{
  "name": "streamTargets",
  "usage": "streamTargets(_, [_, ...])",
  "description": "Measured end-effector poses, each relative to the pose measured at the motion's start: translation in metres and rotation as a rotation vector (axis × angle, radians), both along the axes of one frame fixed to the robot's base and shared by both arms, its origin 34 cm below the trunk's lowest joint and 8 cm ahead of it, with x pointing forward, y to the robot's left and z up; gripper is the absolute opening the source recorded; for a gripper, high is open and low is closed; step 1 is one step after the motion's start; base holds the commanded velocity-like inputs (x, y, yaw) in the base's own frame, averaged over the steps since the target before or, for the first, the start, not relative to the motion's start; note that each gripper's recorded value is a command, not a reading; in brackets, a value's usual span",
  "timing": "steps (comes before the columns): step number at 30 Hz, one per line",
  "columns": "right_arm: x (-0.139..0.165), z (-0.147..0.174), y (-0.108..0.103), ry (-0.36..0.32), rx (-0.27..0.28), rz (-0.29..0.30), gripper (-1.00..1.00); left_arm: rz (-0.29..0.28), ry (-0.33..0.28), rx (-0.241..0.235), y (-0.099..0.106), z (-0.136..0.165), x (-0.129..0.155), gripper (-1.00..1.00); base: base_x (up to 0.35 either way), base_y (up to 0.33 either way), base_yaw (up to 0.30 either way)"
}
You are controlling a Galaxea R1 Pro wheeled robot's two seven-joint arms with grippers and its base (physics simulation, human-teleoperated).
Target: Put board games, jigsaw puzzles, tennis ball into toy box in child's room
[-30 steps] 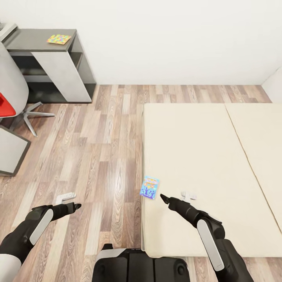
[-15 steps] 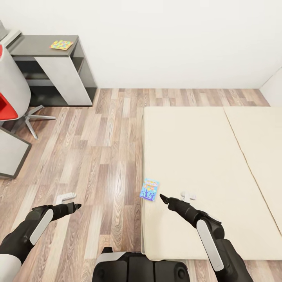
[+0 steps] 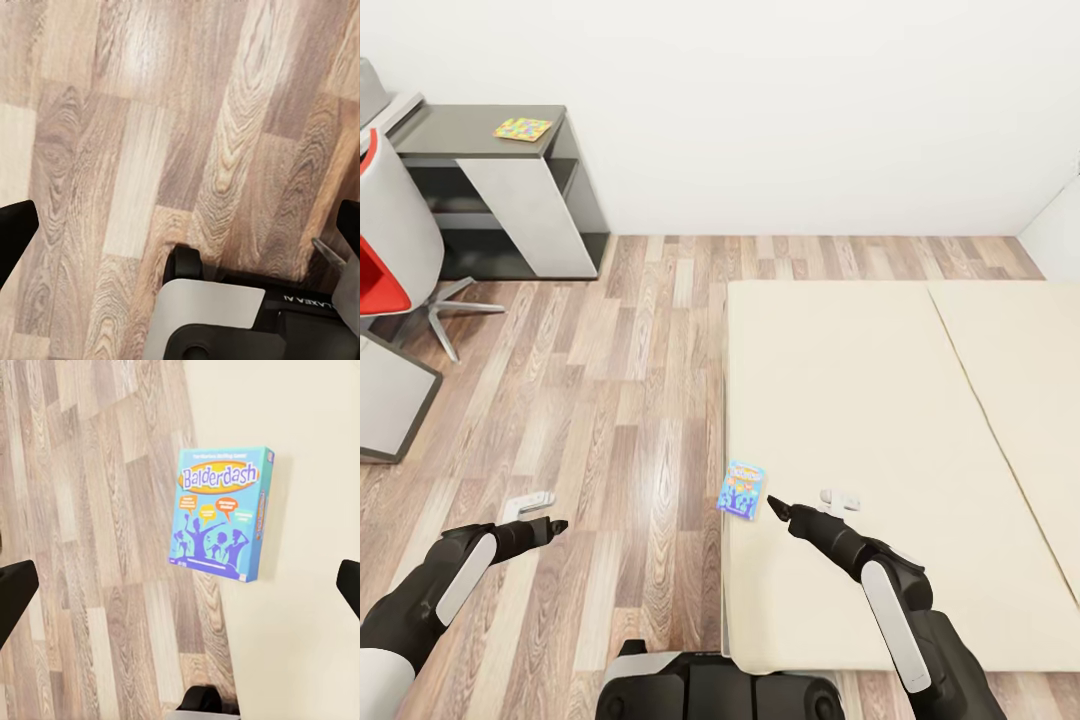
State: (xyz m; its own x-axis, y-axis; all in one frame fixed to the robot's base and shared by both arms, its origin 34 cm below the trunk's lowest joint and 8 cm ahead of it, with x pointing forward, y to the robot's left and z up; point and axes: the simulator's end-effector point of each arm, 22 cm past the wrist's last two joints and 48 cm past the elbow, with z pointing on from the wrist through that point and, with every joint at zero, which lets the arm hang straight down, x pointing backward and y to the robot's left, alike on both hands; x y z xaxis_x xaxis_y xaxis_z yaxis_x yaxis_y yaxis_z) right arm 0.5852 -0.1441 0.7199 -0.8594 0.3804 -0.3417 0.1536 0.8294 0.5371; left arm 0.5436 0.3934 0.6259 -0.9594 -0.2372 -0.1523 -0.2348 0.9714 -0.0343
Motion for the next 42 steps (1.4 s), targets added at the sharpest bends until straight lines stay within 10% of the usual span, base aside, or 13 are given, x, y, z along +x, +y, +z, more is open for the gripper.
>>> streamTargets(42, [0.018, 0.033, 0.000, -0.069, -0.001, 0.000, 1.00, 0.000, -0.069, 0.000, 0.000, 0.031, 0.025, 1.00, 0.000, 0.000, 0.000])
